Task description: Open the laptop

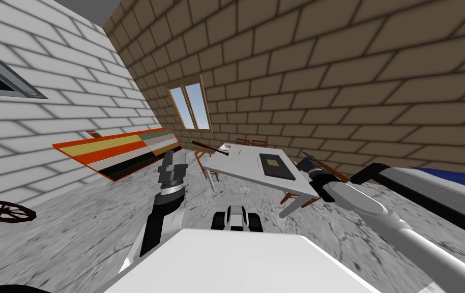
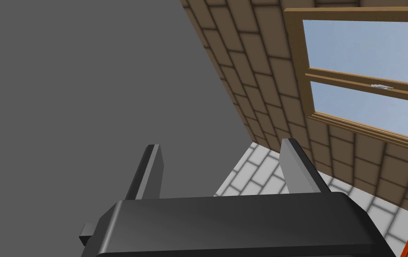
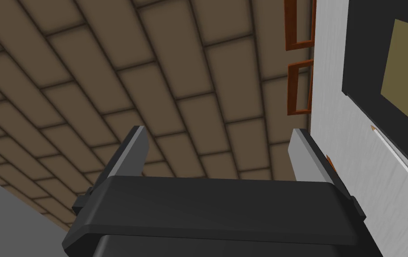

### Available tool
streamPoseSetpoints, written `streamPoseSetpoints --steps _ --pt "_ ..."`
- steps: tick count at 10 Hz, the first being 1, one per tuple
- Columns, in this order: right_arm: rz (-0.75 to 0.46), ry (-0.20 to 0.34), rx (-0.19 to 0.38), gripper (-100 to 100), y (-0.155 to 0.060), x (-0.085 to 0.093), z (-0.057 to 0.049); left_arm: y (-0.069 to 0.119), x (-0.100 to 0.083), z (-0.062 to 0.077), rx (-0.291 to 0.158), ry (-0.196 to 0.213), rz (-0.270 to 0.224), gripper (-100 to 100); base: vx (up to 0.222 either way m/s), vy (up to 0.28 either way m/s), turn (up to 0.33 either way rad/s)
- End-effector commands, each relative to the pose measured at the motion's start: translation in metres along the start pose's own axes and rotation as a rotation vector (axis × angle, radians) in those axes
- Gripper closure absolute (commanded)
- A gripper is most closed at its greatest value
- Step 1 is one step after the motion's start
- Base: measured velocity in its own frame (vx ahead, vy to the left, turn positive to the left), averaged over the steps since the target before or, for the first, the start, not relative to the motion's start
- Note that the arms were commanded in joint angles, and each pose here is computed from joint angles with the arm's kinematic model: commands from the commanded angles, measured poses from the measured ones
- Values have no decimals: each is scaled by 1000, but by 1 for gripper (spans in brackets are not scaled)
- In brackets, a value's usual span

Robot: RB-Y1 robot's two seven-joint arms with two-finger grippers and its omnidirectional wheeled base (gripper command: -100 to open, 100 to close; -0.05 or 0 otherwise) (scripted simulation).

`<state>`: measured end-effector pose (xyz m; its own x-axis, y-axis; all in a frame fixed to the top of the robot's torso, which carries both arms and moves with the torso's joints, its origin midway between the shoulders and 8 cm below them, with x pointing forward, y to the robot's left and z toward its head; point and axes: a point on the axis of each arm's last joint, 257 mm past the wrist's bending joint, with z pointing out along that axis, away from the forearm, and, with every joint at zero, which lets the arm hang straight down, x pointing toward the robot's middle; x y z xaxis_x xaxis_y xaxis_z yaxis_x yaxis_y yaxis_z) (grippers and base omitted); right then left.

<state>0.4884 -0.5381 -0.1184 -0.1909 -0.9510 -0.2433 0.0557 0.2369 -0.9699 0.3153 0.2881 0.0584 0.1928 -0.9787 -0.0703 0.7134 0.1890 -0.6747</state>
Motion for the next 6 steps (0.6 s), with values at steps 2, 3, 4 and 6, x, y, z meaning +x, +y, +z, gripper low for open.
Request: streamPoseSetpoints --steps 2,3,4,6 --pt "1 -2 -2 0 0 0 0 0 0 0 0 0 0 0 1 4 1" --pt "1 -2 -2 0 0 0 0 0 0 0 0 0 0 0 0 0 0" --pt "1 -2 -2 0 0 0 0 0 0 0 0 0 0 0 0 0 0" --pt "1 -2 -2 0 0 0 0 0 0 0 0 0 0 0 0 0 0"
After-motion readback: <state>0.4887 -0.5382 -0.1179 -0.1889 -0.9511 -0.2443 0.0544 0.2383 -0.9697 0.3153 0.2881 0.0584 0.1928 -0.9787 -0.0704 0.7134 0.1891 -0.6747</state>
